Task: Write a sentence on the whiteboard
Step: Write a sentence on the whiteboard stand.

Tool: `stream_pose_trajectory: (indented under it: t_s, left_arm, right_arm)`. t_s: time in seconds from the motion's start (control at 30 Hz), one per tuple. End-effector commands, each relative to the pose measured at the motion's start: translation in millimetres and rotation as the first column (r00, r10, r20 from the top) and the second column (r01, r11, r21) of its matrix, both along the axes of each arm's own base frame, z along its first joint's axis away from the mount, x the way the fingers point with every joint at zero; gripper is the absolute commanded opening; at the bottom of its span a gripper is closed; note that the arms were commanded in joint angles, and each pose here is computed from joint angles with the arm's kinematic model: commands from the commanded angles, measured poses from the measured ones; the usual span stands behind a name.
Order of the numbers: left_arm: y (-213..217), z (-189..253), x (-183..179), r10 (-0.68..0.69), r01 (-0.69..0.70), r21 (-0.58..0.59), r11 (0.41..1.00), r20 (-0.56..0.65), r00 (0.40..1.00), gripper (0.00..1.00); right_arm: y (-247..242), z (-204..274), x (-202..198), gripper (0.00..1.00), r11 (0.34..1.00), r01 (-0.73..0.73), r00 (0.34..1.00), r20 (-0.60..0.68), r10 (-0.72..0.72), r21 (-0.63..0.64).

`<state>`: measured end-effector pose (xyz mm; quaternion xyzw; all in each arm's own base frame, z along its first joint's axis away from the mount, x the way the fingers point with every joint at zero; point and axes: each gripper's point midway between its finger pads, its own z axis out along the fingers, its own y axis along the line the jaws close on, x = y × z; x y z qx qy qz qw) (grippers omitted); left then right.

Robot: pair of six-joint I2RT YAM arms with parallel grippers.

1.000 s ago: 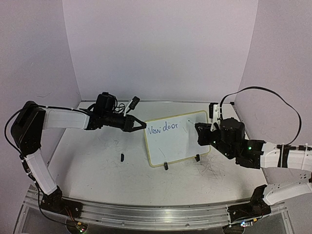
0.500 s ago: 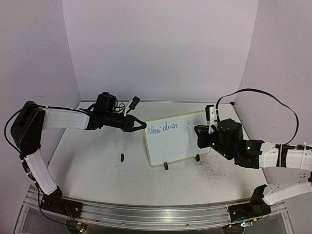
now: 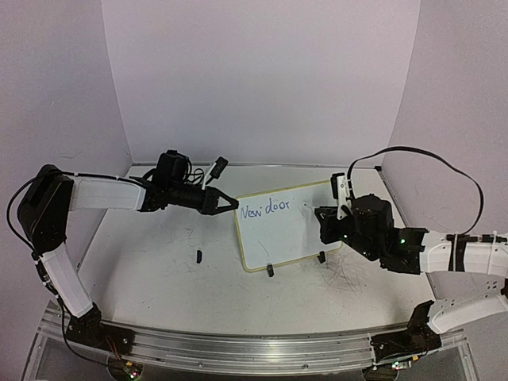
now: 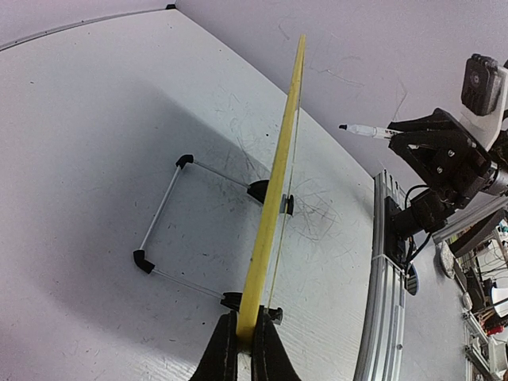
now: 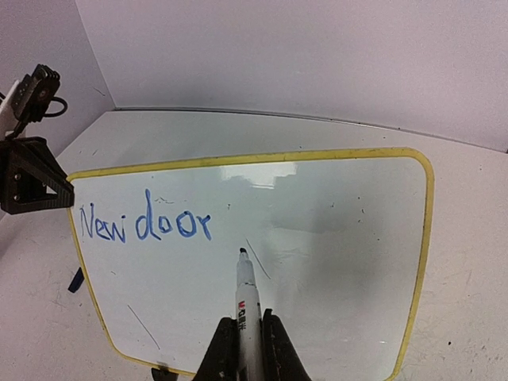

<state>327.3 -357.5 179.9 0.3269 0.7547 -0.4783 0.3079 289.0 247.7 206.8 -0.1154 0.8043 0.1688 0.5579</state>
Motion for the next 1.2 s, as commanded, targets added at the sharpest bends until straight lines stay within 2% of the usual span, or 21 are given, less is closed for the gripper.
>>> stream_pose_trajectory:
  t_s: [0.0,0.77,1.17]
  left_arm:
    - [6.9,-12.5,2.6,0.034,-0.032,0.068,0.997,-0.019,0.999,0.0]
    - [8.0,-10.0,-1.0,0.028,-0.028,0.064,0.998,-0.002,1.0,0.0]
    - [7.3,-8.2,-1.8,0.025,-0.025,0.061,0.998,-0.001,1.0,0.0]
  right_arm:
    - [-2.0,18.9,7.9,0.0,0.998,0.042,0.999,0.032,-0.043,0.042]
    - [8.4,19.9,15.4,0.0,1.0,0.019,0.999,0.029,-0.019,0.022]
    - [24.7,22.6,14.9,0.0,0.998,-0.049,0.998,0.028,0.049,0.032]
